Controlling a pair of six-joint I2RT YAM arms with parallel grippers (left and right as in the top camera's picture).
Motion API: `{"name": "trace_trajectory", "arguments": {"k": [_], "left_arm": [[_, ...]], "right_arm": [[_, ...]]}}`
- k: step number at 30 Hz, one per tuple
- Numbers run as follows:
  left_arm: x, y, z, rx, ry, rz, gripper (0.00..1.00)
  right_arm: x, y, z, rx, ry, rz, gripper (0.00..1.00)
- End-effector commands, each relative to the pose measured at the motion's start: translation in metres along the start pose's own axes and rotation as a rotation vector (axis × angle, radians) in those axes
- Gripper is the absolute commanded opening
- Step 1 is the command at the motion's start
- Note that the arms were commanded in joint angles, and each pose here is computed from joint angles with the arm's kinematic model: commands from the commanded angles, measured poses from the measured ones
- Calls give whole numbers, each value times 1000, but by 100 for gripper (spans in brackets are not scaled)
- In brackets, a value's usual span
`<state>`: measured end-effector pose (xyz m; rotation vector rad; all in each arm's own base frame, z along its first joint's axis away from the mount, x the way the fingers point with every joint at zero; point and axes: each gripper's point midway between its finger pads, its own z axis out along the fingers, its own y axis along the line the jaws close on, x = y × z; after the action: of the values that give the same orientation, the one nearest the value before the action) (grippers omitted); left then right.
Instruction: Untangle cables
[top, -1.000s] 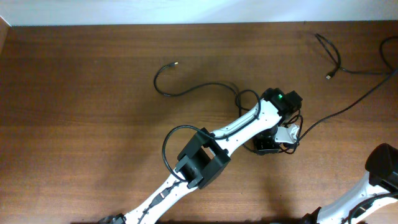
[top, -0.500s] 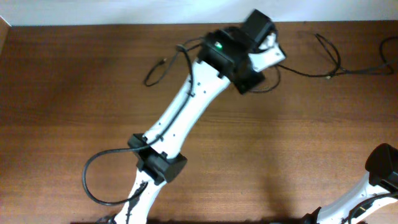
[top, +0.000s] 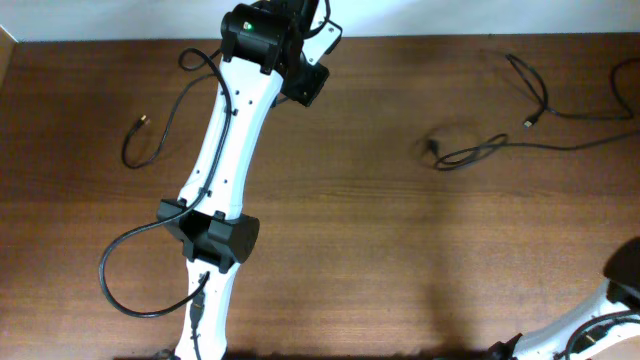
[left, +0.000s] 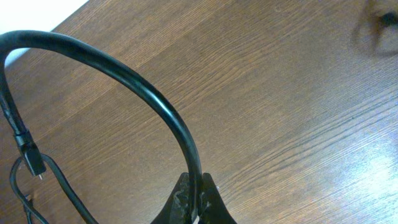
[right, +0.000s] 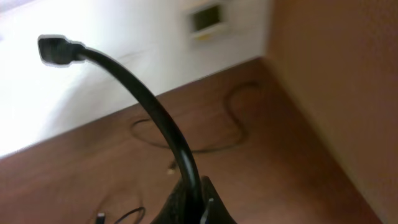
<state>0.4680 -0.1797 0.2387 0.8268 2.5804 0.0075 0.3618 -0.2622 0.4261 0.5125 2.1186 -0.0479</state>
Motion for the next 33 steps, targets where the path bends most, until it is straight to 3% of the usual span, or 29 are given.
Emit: {"name": "trace_trajectory", "arguments": {"k": [1,5,8,11,13,16,18,27,30,31,32,33], "left_arm": [[-1,2,-6,-1,-12,-15,0],[1,3,-6,-5,-7,-14,0],[0,3,-6,-4,-9,-15,0],[1,2,-6,-3,-7,-15,0],[7,1,-6,3,19,-14,0],[10,0,-6,5,30,-13,0],[11,4,-6,-14,38,-12,0],[9,7,-6,-34,31,-13,0],[9,7,-6,-33,31,-13,0],[9,7,-6,-33,31,-13,0],[9,7,-6,-32,31,-13,0],[8,7,-6,-30,27,-13,0]], "right_arm": [[7,-93,-29,207,-38,228,4],[21,-164,-76,289,-108,411,4],[14,-155,-79,194,-141,404,4],[-7,-101,-32,115,-105,179,4],[-3,-58,36,44,-14,14,4],[49,-42,114,-31,208,-35,4],[74,-61,128,-24,290,29,4],[70,-214,-10,84,34,373,4],[70,-229,-30,57,-30,409,4],[66,-223,-28,21,-39,390,7],[61,-207,-23,-40,-43,374,39],[52,-172,-3,-130,-25,273,4]]}}
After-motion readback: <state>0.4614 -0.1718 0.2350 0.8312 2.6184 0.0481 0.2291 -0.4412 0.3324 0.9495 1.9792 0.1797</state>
